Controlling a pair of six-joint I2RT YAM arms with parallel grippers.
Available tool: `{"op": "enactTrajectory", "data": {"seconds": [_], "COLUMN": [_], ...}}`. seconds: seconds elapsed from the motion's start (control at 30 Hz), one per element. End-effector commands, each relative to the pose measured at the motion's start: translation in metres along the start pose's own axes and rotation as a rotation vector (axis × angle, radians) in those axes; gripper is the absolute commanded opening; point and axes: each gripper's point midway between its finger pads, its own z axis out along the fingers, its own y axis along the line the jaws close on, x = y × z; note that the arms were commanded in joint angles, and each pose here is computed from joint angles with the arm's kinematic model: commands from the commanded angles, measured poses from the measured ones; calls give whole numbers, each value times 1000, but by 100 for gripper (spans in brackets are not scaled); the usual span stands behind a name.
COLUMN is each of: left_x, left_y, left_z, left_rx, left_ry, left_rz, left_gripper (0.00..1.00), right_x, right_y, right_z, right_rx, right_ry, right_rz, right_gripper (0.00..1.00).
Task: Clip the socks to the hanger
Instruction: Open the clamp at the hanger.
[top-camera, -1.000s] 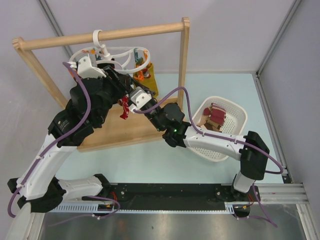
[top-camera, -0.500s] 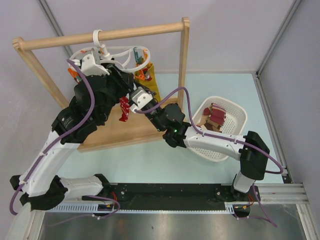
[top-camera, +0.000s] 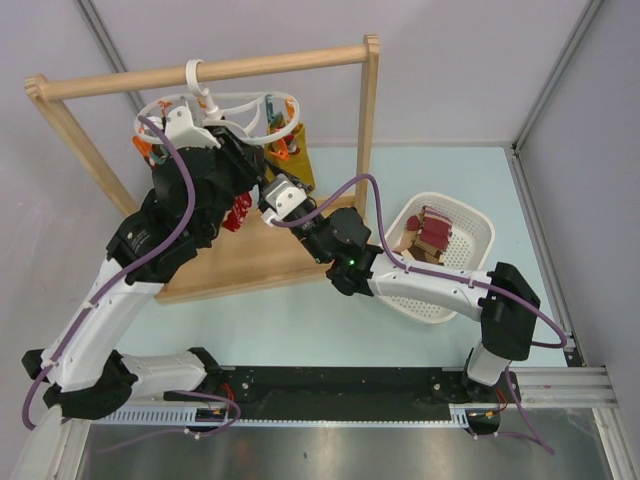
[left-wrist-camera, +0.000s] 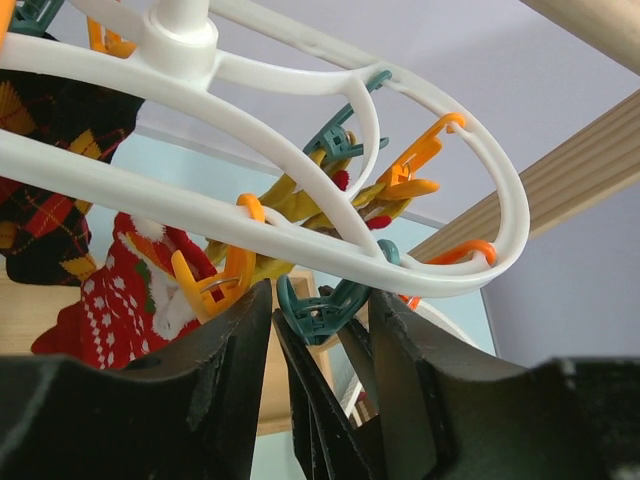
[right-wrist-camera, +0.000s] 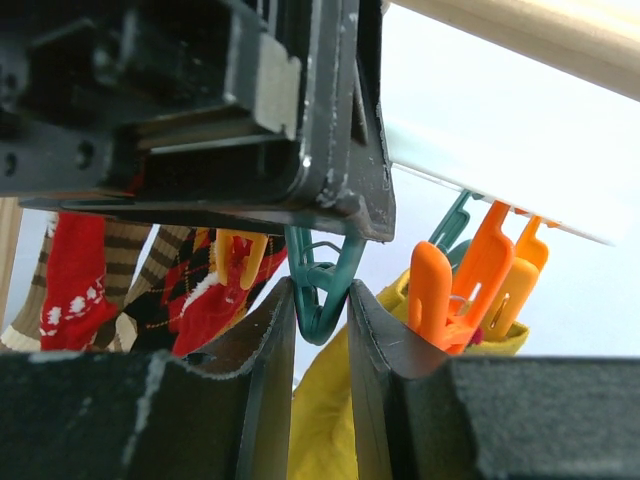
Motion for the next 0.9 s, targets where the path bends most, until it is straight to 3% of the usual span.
{"op": "enactTrajectory", "data": {"seconds": [0.0,0.23,0.43,0.57,0.73,0.87], "left_x": [-35,-37,-40,-39,-31,-31], "left_y": [-11,-13,-11,-6,1,4], "left_z": [2,6,5,4,6,6], "left_rx": [21,26,29,22,15,14], "left_ry": [-107,-122,-134,-145,-142,-153], "left_rz": [-49,-58,-51,-38,1,24], "left_gripper": [48,47,38,29,26,24], "right_x": [-24,-20,-19,-14,-12,-10], "right_y": [-3,4,3,1,-2,-2], "right_z": [-3,-4,-7,-12,-20,-32], "right_rx": [-10,-28,-31,-26,-31,-64], "right_ry": [-61,-54,-44,-18,20,77], "right_rz": [31,30,43,63,110,146], "right_gripper": [18,19,22,31,43,61]}}
